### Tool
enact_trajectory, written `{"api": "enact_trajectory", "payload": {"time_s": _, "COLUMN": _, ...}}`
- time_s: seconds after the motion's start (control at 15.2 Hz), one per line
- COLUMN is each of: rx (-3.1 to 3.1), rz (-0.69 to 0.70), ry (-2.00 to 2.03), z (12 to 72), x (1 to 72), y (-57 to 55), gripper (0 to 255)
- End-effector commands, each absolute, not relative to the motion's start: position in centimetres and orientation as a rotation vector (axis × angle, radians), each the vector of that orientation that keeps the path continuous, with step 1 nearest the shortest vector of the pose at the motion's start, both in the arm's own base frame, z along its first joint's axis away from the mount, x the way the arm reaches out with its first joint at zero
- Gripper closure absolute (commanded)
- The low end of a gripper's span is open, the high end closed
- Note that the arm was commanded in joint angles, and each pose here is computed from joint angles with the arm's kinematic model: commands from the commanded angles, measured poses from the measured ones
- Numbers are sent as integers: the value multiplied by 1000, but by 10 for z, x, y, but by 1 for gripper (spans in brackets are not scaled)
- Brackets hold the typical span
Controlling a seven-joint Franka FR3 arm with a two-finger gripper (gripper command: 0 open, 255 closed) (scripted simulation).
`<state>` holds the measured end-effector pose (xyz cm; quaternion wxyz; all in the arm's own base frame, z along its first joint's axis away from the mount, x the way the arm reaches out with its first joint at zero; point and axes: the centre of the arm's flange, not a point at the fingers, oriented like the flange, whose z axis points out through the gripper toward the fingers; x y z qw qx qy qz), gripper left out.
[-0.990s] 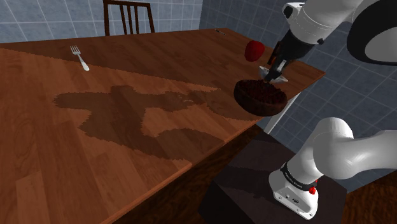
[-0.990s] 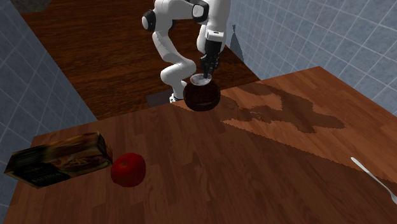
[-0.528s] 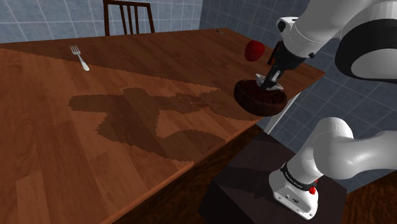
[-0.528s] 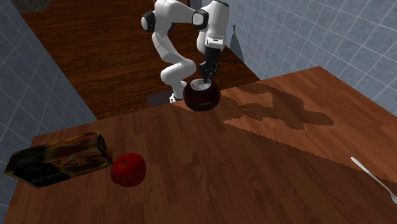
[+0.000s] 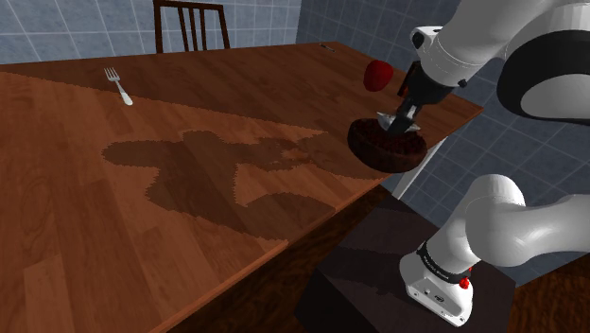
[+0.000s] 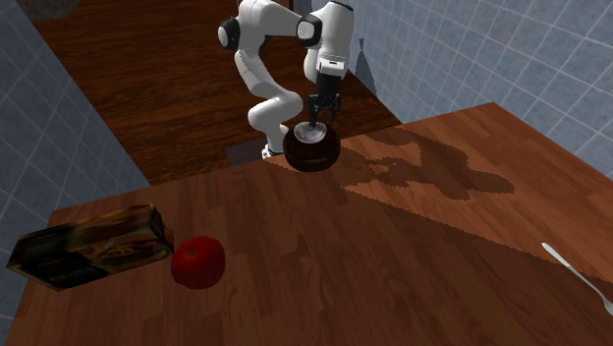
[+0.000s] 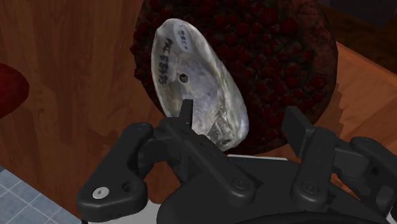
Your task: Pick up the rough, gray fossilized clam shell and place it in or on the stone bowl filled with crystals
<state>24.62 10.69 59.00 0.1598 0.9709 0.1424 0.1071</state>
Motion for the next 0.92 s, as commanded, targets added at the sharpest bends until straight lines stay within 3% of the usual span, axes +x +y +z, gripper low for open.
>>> {"api": "enact_trajectory", "payload": {"time_s": 0.0, "rx": 2774, "rz": 306, "ry": 407, "z": 590, "x": 246, "y": 107, "gripper": 0}}
{"api": "enact_trajectory", "payload": {"time_s": 0.2, "rx": 2774, "rz": 306, "ry": 407, "z": 590, "x": 246, "y": 107, "gripper": 0}}
{"api": "enact_trajectory", "payload": {"time_s": 0.46, "rx": 2774, "rz": 306, "ry": 407, "z": 636, "x": 234, "y": 121, "gripper": 0}}
{"api": "enact_trajectory", "payload": {"time_s": 0.86, "rx": 2774, "rz": 306, "ry": 407, "z": 636, "x": 234, "y": 121, "gripper": 0}}
